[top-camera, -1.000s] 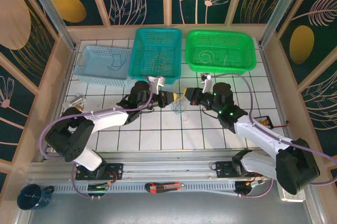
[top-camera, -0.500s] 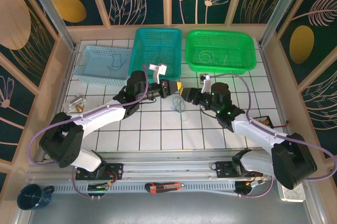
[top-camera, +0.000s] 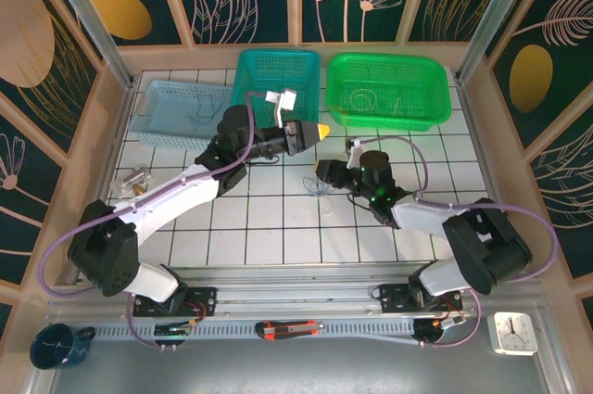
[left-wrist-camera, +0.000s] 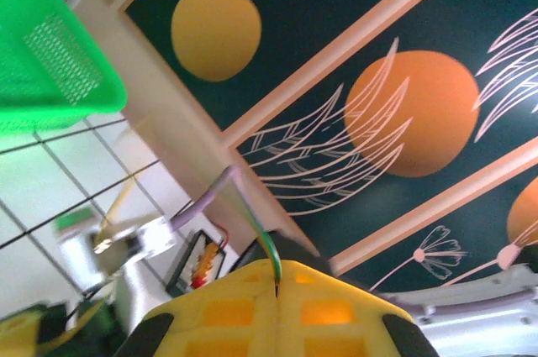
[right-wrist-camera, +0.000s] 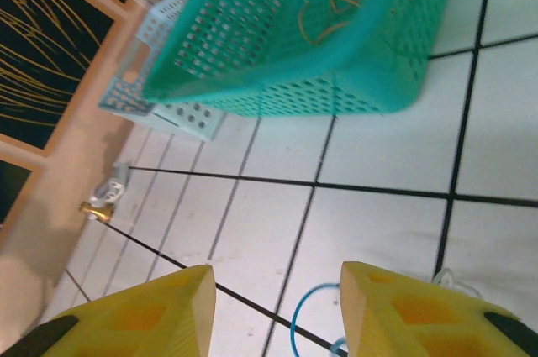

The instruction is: Untangle the cables

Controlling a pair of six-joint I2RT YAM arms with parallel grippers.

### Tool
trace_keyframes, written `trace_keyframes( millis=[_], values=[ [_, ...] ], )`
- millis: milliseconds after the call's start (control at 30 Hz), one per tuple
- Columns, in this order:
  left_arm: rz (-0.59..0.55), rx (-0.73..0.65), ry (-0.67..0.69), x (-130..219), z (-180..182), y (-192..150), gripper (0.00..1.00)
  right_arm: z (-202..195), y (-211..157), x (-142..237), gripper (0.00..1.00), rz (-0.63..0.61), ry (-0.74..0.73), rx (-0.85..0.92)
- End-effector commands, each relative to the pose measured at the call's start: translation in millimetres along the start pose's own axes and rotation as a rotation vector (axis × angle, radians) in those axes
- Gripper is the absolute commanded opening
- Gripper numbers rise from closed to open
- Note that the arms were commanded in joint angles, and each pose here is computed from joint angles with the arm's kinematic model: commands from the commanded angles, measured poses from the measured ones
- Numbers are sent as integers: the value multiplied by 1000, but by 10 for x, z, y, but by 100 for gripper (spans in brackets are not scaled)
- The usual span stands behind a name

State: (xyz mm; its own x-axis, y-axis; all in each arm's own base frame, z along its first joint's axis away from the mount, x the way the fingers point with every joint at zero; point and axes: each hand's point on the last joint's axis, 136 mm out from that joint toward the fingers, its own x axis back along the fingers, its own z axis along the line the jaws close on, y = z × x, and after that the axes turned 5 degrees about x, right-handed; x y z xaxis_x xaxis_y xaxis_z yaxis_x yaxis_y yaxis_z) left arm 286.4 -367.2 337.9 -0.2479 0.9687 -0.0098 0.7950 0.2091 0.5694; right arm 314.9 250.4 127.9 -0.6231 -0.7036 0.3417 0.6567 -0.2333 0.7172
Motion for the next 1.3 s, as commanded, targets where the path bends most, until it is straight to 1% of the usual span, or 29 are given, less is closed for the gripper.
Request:
trace_keyframes(
  millis=[0, 167, 267, 333, 433, 500, 633, 800, 900, 1000, 1033, 1067, 1100, 1133, 1267],
  values=[
    [-3, -35, -42, 55, -355, 127, 0, -63, 39, -32, 40, -54, -1, -15],
    [-41, -90, 12, 89, -452, 331, 0, -179, -109, -24, 38, -35, -27, -39],
    [-84, -112, 81, 152, -359, 528, 0, -153, -130, 13, 39, -34, -23, -40],
    [-122, -115, 119, 235, -254, 696, 0, -113, -107, 51, 43, -39, -19, -34],
    [-185, -119, 190, 394, 20, 972, 0, -25, -36, 111, 48, -50, -11, -20],
    [-218, -123, 267, 491, 294, 1142, 0, 47, 48, 158, 51, -65, -5, -8],
    [-263, -148, 392, 624, 768, 1403, 0, 150, 200, 263, 54, -91, -11, 16],
    [-278, -174, 531, 702, 1377, 1644, 0, 137, 342, 429, 54, -117, -84, 34],
    [-266, -169, 617, 716, 1779, 1717, 0, 101, 377, 514, 54, -122, -126, 33],
    [-252, -182, 685, 726, 2032, 1764, 0, 56, 356, 564, 54, -109, -157, 31],
    [-245, -184, 708, 726, 2105, 1775, 2, 36, 336, 579, 54, -101, -167, 31],
    [-238, -186, 726, 725, 2163, 1784, 11, 22, 316, 593, 54, -95, -174, 30],
    [-232, -191, 741, 722, 2204, 1796, 26, 10, 294, 607, 54, -90, -179, 28],
    [-230, -193, 752, 725, 2223, 1814, 37, -7, 274, 620, 54, -85, -184, 29],
    [-220, -214, 758, 717, 2155, 1880, 72, -53, 204, 657, 54, -69, -201, 27]
  ],
)
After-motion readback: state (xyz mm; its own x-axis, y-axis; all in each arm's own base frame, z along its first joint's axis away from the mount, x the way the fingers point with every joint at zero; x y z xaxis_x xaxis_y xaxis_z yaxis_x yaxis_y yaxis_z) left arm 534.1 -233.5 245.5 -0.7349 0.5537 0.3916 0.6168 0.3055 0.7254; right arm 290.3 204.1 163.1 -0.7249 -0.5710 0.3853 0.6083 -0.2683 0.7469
